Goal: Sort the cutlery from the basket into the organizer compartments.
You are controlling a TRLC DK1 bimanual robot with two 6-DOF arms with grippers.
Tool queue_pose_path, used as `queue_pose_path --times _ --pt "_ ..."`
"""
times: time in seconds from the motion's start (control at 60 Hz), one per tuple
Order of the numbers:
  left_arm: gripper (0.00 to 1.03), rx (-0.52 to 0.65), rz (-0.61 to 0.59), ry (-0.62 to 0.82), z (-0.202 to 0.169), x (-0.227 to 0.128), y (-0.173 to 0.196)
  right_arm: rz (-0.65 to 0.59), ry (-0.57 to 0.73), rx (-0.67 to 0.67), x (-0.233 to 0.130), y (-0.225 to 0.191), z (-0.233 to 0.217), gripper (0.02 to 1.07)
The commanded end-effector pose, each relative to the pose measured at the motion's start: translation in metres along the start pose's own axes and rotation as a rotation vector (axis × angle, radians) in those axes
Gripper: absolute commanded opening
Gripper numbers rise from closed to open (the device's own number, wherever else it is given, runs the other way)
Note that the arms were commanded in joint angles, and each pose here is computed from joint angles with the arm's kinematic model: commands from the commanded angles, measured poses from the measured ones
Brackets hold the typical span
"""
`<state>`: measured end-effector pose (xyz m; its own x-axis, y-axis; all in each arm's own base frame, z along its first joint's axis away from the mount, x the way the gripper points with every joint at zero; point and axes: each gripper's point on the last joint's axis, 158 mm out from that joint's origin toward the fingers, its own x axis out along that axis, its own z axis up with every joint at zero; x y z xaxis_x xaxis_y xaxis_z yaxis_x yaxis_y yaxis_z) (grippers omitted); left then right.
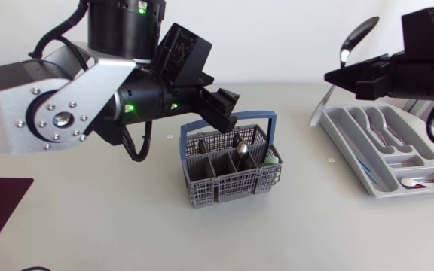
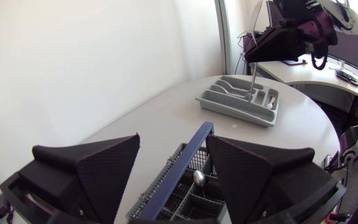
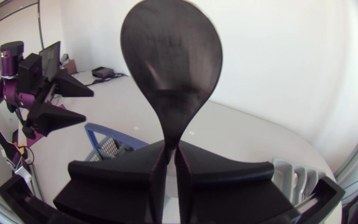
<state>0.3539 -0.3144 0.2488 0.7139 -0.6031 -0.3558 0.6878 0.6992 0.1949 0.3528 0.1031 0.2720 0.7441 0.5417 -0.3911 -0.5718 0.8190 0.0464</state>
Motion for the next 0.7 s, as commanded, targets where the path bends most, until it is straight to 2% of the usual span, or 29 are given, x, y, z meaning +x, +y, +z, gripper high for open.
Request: queue_pose_path --times 0.0,0.267,0.467,0.683 --pt "0.78 0.021 0.001 0.024 -0.010 -0.004 0.001 -0.054 0.030 -0.002 -0.007 -0.032 -0.012 0.08" --pt "0.77 0.152 -0.100 0.118 -0.035 0.007 -0.043 -0.216 0.177 0.034 -0.030 -0.137 -0.058 0.08" --pt "0.77 0.224 -0.156 0.165 -0.046 0.015 -0.066 -0.265 0.278 0.078 -0.042 -0.202 -0.087 0.08" --pt "0.77 0.244 -0.177 0.178 -0.050 0.017 -0.076 -0.285 0.372 0.101 -0.047 -0.251 -0.112 0.08"
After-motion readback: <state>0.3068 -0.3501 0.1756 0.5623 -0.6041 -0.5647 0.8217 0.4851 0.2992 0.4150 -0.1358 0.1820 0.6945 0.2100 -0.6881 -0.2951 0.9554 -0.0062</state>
